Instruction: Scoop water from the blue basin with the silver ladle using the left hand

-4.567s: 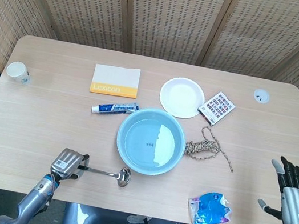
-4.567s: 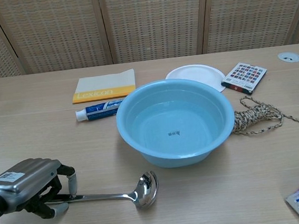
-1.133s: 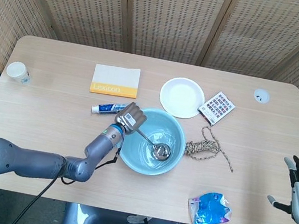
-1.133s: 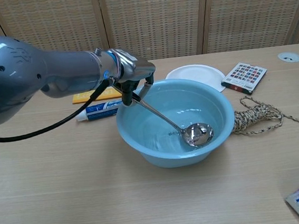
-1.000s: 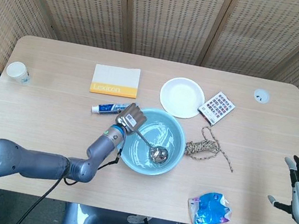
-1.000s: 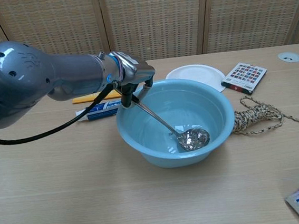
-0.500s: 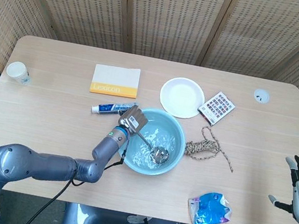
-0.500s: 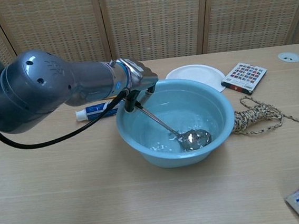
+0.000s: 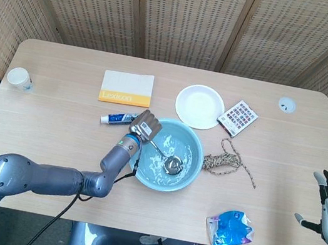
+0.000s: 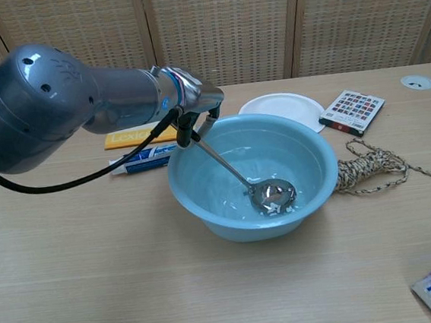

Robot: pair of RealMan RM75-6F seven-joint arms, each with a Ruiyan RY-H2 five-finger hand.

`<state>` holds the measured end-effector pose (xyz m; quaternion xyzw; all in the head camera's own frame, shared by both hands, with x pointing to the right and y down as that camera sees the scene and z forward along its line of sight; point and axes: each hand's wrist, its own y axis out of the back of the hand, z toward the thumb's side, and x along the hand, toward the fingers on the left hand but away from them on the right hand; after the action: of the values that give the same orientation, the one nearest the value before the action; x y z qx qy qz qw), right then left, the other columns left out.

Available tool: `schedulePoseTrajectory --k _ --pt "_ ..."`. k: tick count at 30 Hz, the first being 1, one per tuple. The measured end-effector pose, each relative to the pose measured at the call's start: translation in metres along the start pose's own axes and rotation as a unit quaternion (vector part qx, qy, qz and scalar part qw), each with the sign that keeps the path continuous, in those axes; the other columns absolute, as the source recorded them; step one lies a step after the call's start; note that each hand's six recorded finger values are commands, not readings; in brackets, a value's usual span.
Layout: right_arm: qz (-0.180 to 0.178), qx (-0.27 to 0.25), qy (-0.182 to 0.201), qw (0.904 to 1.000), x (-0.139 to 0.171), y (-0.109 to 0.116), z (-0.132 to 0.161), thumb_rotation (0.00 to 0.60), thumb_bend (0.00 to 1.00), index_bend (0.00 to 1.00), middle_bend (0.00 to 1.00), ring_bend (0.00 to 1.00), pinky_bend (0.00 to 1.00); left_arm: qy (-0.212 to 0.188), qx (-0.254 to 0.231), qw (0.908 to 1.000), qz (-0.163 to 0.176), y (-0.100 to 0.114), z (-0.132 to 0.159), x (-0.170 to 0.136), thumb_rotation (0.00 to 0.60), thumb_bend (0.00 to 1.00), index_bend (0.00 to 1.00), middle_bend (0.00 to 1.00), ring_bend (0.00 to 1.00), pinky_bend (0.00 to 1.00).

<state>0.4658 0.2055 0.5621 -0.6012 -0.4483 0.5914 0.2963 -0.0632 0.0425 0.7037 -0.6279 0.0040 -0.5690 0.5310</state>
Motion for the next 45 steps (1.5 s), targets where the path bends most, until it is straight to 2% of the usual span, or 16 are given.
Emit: schedulePoseTrajectory --k 12,22,31,45 --pt "0.001 0.003 0.001 1.0 0.0 -0.001 0.001 0.6 0.0 0.0 0.0 0.0 0.0 0.006 -0.034 0.9994 0.01 0.027 -0.023 -0.019 0.6 0.86 1.0 0.93 0.99 1.0" --pt "0.003 0.006 0.001 1.0 0.0 -0.003 0.002 0.6 0.0 0.0 0.0 0.0 0.0 0.025 -0.04 0.9986 0.026 0.064 -0.048 -0.039 0.6 0.85 1.0 0.93 0.99 1.0" --pt "-0.001 0.004 0.0 1.0 0.001 -0.001 0.002 0.6 0.0 0.0 0.0 0.0 0.0 0.033 -0.063 0.9974 -0.01 0.068 -0.06 -0.049 0.6 0.85 1.0 0.93 0.99 1.0" --pt "0.0 0.007 0.002 1.0 0.001 -0.002 0.003 0.6 0.0 0.0 0.0 0.0 0.0 0.053 -0.058 0.9959 -0.044 0.086 -0.068 -0.068 0.6 0.85 1.0 0.93 0.99 1.0"
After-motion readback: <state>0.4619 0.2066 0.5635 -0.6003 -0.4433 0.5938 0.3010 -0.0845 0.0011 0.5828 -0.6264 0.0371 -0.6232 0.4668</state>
